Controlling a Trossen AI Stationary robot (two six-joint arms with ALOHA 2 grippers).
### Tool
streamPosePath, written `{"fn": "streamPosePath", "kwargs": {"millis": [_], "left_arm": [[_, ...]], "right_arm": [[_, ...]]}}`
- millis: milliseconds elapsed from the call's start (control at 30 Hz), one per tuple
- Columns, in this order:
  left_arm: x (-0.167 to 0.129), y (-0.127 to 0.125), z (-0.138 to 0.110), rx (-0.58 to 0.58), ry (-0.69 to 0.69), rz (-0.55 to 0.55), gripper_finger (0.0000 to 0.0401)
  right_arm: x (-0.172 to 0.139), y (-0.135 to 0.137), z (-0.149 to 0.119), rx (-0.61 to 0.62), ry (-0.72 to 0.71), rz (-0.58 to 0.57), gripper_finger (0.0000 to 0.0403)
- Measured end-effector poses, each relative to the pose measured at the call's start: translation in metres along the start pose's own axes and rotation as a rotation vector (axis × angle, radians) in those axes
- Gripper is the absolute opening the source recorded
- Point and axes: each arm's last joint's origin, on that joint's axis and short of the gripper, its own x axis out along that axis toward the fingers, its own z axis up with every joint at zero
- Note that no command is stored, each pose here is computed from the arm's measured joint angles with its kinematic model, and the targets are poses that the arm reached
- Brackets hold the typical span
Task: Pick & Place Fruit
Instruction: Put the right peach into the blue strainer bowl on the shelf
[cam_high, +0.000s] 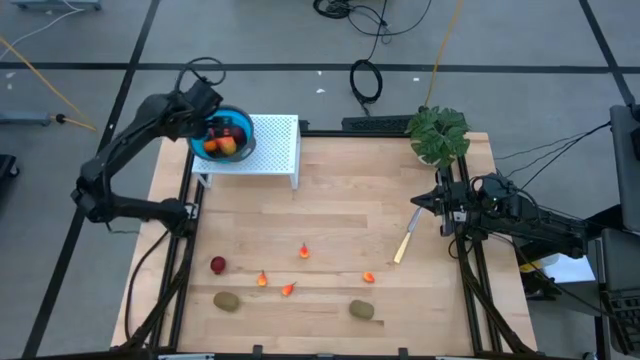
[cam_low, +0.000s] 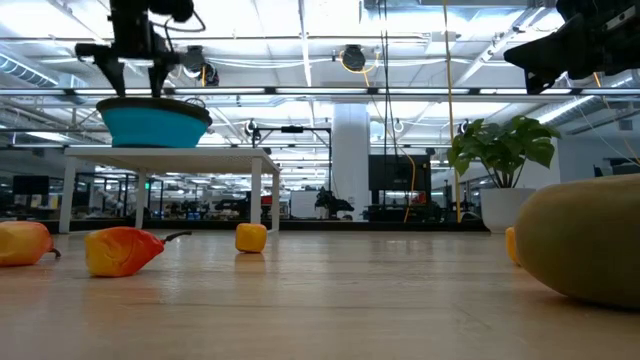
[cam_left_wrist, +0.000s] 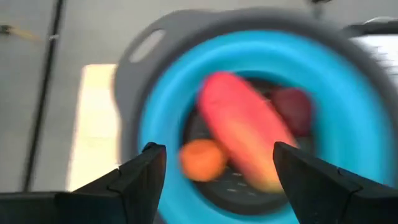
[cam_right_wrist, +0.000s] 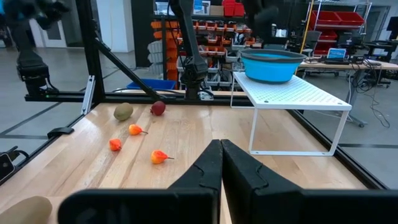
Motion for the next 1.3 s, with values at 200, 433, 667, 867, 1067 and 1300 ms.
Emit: {"fn": "streamPosePath", "kwargs": {"millis": [200, 433, 667, 867, 1067, 1300], "left_arm": [[-0.028, -0.009, -0.016, 0.024, -0.027, -0.143, 0.0263], [-0.050, -0.031, -0.048, 0.106, -0.014, -0.282, 0.0227], [-0.070, -0.049, -0.078, 0.175, -0.010, -0.411, 0.0192], [-0.087, -0.058, -0.100, 0.184, -0.041, -0.510, 0.0159], [-0.099, -0.065, -0.121, 0.213, -0.039, -0.619, 0.0121], [-0.107, -0.075, -0.143, 0.289, -0.069, -0.696, 0.0076]], "right_arm": [[0.000, 0.000, 0.000, 0.033, 0.000, 0.000, 0.0000], [0.000, 0.000, 0.000, 0.110, 0.000, 0.001, 0.0000], [0.000, 0.000, 0.000, 0.185, 0.000, 0.002, 0.0000], [0.000, 0.000, 0.000, 0.190, 0.000, 0.001, 0.0000], [0.000, 0.000, 0.000, 0.190, 0.000, 0.001, 0.0000], [0.000, 0.000, 0.000, 0.241, 0.000, 0.002, 0.0000]]}}
